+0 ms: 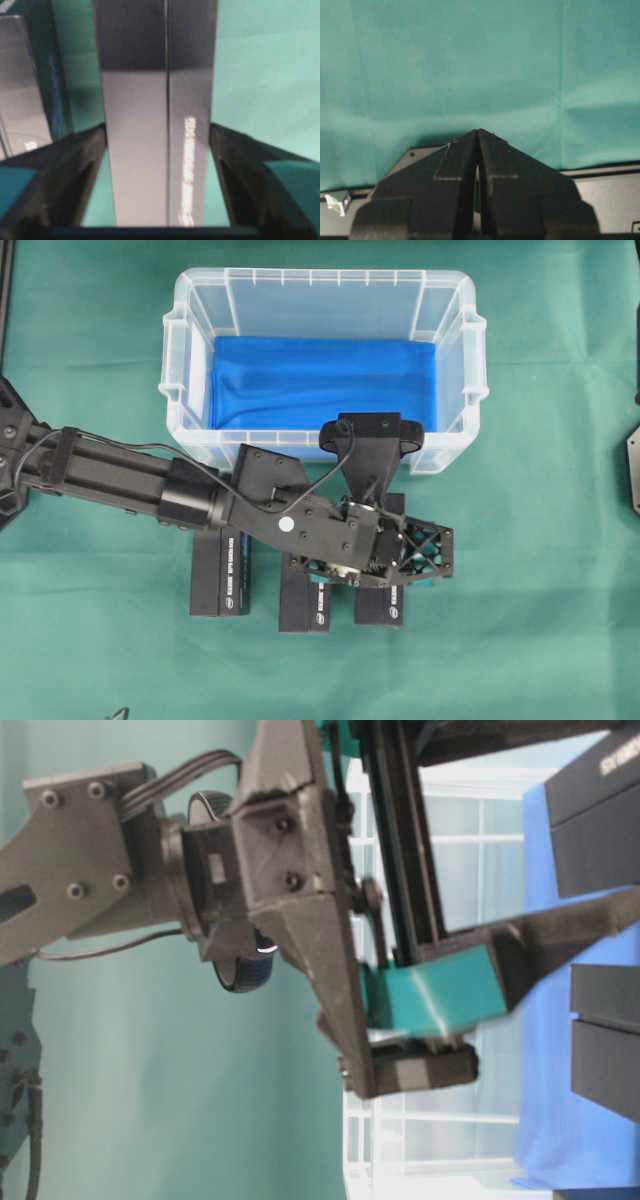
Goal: Take the box out of the case with the left arm.
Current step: 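Lower the box onto the table and open the left gripper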
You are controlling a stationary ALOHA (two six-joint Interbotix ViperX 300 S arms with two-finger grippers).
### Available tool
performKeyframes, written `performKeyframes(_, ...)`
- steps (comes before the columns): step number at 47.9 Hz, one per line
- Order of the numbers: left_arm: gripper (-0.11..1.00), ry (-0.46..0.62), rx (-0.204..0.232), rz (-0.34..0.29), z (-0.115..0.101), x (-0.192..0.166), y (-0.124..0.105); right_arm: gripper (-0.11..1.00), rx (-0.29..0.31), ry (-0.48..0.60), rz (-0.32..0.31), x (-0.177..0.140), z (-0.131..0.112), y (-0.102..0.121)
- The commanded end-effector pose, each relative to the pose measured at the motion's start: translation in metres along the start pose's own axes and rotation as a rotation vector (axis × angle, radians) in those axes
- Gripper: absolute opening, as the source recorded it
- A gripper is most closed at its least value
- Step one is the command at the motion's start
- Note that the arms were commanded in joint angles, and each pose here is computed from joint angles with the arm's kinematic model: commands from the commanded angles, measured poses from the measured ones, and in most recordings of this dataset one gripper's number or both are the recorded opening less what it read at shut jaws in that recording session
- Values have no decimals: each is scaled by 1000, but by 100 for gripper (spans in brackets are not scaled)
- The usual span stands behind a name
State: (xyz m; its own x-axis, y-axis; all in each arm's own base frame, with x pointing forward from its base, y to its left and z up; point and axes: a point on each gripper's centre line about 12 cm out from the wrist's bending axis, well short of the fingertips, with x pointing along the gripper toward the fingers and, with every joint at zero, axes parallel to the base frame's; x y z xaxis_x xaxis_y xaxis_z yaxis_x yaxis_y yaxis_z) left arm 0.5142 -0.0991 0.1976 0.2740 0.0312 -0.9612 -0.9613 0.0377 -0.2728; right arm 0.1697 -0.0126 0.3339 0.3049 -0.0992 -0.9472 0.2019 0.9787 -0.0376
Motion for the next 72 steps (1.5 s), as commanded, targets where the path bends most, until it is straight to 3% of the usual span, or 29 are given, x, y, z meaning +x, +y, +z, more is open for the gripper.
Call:
performKeyframes(1, 84, 13, -7, -88, 3, -41, -8, 1, 2, -14, 1, -3, 2, 0)
performKeyframes(5, 96, 13, -7, -88, 3, -41, -8, 1, 3, -13, -1, -2, 2, 0)
performKeyframes(23, 93, 15, -13, -96, 5, -45, -9, 1, 3, -13, -1, -2, 3, 0)
performKeyframes(46, 92, 29, -24, -188, 9, -107, -24, 1, 1, -10, -1, -3, 2, 0)
performKeyframes(60, 92, 24, -12, -184, 11, -141, -28, 1, 2, -10, -2, -3, 2, -1)
performKeyframes(72, 92, 19, -8, -154, 10, -142, -24, 1, 0, -10, -3, -3, 2, 0)
